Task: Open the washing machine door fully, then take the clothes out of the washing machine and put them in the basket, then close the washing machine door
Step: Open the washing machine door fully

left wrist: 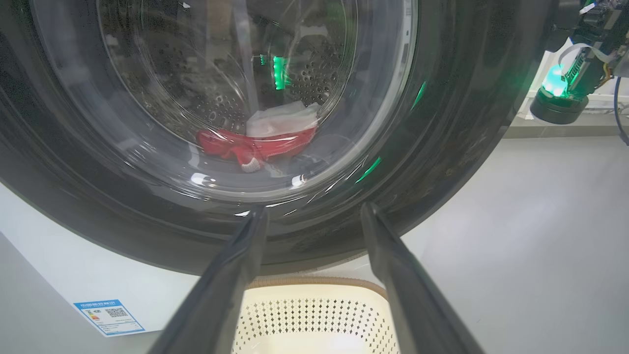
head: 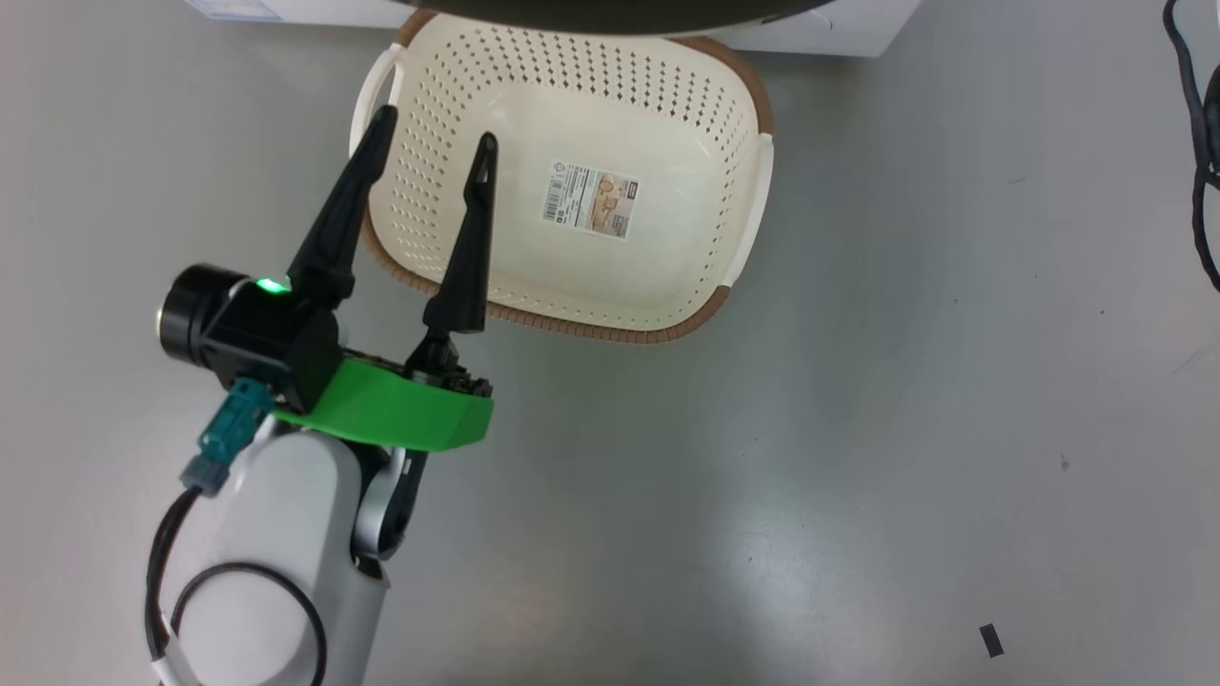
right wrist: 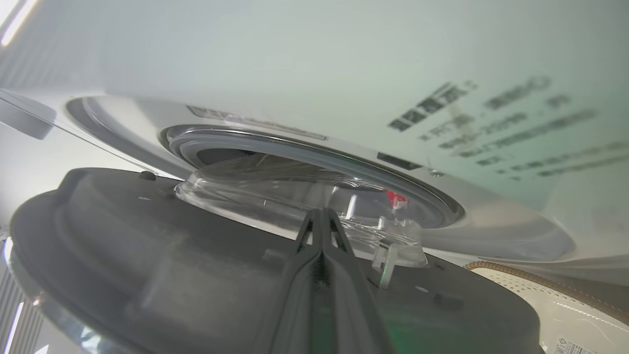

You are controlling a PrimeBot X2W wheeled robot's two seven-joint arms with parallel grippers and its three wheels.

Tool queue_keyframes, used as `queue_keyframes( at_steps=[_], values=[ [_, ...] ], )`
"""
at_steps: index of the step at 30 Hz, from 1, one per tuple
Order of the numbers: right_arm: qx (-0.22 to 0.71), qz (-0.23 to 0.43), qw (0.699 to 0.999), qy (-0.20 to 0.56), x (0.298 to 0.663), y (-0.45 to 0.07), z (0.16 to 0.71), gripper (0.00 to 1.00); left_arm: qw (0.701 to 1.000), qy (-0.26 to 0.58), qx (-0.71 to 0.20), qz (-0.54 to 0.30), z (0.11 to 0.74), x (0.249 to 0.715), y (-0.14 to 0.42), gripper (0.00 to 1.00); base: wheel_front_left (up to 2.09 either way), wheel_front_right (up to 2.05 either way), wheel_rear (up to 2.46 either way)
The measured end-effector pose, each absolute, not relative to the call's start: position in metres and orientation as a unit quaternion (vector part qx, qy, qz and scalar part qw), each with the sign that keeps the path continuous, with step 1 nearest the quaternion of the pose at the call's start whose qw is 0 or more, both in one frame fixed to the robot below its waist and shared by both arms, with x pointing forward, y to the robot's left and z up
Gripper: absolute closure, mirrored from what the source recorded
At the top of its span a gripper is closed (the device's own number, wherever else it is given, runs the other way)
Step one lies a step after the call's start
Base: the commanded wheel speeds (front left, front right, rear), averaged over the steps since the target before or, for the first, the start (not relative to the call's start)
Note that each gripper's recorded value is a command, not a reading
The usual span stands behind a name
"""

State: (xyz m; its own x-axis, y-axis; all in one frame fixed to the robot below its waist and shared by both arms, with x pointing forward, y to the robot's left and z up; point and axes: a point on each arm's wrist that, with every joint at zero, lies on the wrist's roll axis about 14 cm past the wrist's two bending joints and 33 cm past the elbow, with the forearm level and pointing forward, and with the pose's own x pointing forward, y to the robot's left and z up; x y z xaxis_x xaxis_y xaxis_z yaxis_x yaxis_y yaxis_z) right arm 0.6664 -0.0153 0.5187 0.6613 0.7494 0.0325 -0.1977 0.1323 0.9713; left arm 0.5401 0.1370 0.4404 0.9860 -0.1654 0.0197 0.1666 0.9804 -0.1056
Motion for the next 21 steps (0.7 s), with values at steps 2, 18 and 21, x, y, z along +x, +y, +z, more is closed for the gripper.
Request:
queue_keyframes(
  at_steps=[2, 18, 21],
  values=[
    [0.564, 0.341, 0.711, 0.243, 0.663, -0.012, 0.524, 1.0, 0.995, -0.007, -0.054, -0.081, 0.443, 0.54, 0.138, 0.0, 0.0, 0.0, 0.0],
    [0.535, 0.354, 0.712, 0.285, 0.622, 0.003, 0.523, 1.0, 0.995, -0.028, -0.057, -0.08, 0.468, 0.535, 0.137, 0.0, 0.0, 0.0, 0.0],
    [0.534, 0.356, 0.708, 0.294, 0.613, 0.006, 0.522, 1.0, 0.995, -0.024, -0.058, -0.078, 0.468, 0.528, 0.138, 0.0, 0.0, 0.0, 0.0]
  ],
)
